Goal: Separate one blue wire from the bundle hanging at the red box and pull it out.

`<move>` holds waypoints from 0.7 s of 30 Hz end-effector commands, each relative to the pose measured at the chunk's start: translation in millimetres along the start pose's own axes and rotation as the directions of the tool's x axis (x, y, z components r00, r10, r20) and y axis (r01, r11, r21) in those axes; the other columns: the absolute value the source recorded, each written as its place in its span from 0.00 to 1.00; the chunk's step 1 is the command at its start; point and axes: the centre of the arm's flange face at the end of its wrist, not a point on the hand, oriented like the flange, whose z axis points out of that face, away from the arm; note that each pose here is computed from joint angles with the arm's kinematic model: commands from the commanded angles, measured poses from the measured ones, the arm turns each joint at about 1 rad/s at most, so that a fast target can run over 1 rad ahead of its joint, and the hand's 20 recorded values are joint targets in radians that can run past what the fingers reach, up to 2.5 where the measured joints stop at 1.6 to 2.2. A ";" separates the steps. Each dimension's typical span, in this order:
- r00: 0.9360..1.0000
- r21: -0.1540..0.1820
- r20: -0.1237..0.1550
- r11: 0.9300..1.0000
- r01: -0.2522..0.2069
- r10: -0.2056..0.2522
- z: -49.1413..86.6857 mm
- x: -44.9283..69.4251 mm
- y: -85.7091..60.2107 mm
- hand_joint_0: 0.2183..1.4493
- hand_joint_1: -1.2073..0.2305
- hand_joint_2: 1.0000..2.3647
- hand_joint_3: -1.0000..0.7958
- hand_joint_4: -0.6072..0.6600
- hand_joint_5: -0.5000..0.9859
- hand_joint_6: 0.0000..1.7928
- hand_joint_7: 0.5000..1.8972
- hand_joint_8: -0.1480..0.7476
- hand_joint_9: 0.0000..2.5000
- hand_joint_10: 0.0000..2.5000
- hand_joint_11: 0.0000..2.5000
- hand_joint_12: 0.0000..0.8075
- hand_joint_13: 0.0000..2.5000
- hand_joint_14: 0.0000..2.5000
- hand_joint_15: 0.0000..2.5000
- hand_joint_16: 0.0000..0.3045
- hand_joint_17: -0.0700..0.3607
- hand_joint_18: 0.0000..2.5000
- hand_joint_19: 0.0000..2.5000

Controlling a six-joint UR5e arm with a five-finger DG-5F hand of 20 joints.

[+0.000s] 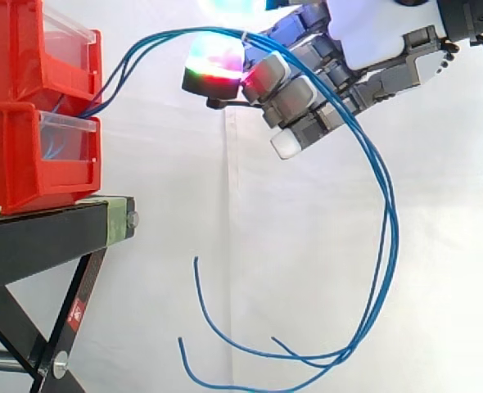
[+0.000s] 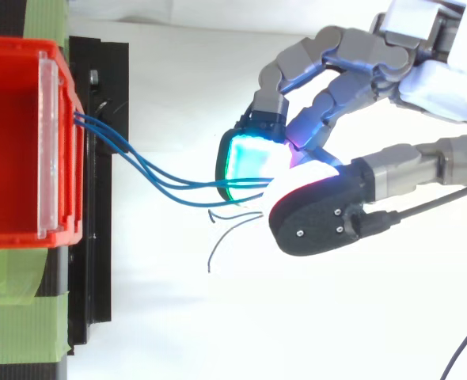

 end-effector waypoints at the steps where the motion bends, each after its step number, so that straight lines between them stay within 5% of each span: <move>1: 1.000 0.000 0.000 1.000 0.000 0.000 0.0 0.0 0.0 0.34 0.35 0.01 0.35 0.58 0.20 0.51 0.26 0.50 0.35 0.13 0.61 0.45 0.26 0.29 0.58 0.16 0.41 0.28 0.30; 18: 1.000 0.000 -0.001 1.000 0.000 0.000 -0.2 0.8 0.2 0.34 0.33 0.01 0.41 0.54 0.20 0.52 0.26 0.49 0.36 0.23 0.59 0.48 0.27 0.31 0.57 0.15 0.41 0.29 0.30; 21: 1.000 0.000 -0.001 1.000 0.000 0.000 -0.2 0.8 0.2 0.35 0.27 0.01 0.44 0.54 0.20 0.52 0.27 0.49 0.36 0.22 0.61 0.48 0.27 0.28 0.59 0.16 0.41 0.29 0.30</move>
